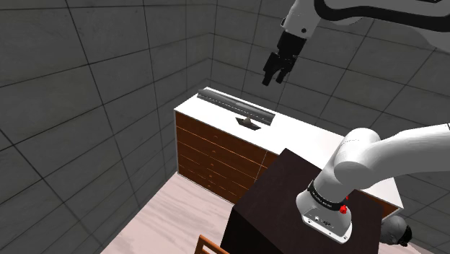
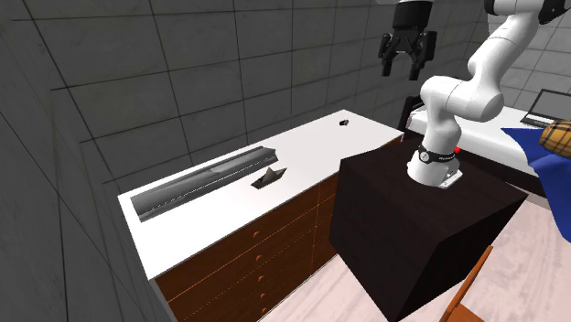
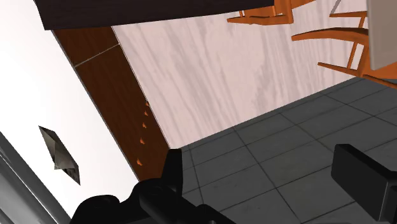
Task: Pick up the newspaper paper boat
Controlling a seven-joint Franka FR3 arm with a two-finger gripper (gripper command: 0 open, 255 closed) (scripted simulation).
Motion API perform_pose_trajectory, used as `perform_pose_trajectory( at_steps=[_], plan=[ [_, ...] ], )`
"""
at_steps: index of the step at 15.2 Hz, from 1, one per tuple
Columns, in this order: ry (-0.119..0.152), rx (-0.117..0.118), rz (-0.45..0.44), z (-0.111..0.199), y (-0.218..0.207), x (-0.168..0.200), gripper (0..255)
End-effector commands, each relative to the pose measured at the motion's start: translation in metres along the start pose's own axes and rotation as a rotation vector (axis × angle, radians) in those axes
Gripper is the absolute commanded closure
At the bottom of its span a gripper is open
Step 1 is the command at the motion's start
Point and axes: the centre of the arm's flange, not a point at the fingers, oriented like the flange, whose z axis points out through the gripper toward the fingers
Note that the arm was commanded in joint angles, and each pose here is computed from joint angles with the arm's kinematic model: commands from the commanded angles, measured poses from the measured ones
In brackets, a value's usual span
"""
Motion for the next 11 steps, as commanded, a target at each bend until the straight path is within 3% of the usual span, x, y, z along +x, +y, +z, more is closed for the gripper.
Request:
perform_pose_trajectory(
  at_steps=[1,11],
  plan=[
    [0.000,0.000,0.000,0.000,0.000,0.000,0],
    [-0.015,-0.010,-0.032,0.090,0.086,0.043,0]
  ],
)
